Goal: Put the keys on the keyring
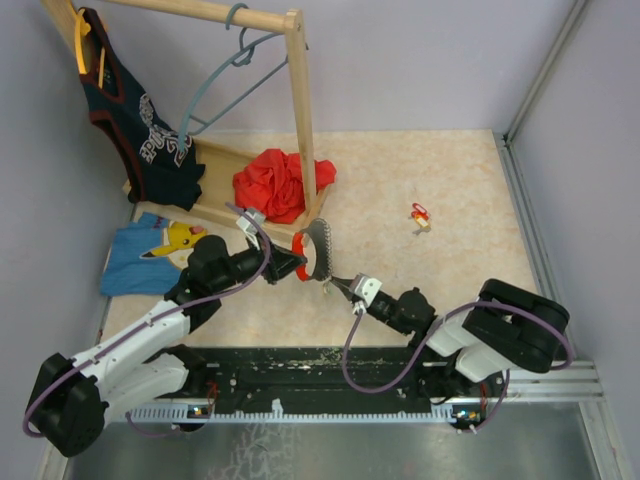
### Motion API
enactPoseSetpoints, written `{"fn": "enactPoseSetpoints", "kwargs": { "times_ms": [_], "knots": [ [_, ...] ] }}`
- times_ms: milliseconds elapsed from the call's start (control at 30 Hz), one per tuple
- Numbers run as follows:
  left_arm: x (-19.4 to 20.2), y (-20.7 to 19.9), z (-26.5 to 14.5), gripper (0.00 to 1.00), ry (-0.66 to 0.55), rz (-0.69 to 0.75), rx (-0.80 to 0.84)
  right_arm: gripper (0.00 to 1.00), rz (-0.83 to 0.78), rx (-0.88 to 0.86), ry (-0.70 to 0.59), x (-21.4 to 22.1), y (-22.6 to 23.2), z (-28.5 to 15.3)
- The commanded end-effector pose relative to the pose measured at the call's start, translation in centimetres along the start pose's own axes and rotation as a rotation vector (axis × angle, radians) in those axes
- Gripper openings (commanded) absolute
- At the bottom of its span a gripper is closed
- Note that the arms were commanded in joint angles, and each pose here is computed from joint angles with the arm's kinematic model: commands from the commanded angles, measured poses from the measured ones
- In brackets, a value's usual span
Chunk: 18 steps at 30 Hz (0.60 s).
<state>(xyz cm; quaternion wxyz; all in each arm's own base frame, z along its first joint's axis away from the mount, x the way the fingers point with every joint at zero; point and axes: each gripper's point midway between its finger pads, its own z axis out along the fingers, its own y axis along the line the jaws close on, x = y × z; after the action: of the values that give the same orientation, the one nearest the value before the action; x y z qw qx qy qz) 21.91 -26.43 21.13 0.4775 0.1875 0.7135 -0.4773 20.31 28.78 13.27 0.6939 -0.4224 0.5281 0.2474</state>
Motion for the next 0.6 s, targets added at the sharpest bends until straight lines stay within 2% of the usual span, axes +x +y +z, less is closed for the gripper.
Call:
{"fn": "enactPoseSetpoints", "kwargs": {
  "times_ms": [0,167,300,400,500,567],
  "knots": [
    [-1.1,0.8,-0.1,0.01,-0.075,-0.066,-0.058,0.0,0.03,-0.001,-0.069,-2.1,-0.2,0.3],
    [-0.2,2.2,-0.3,0.03,-0.088,-0.14,-0.126,0.0,0.045,-0.007,-0.079,-2.5,-0.1,0.3],
    [0.7,2.5,-0.5,0.14,-0.09,-0.184,-0.13,0.0,0.047,-0.001,-0.092,-3.1,-0.3,0.5],
    [1.5,2.7,-0.5,0.26,-0.084,-0.214,-0.126,0.0,0.05,0.005,-0.099,-3.3,-0.5,0.8],
    [2.5,3.2,-0.5,0.43,-0.076,-0.243,-0.137,0.0,0.05,0.012,-0.101,-3.4,-0.7,1.2],
    [3.1,3.7,-0.7,0.5,-0.07,-0.251,-0.155,0.0,0.057,0.012,-0.102,-3.3,-0.9,1.3]
  ]
}}
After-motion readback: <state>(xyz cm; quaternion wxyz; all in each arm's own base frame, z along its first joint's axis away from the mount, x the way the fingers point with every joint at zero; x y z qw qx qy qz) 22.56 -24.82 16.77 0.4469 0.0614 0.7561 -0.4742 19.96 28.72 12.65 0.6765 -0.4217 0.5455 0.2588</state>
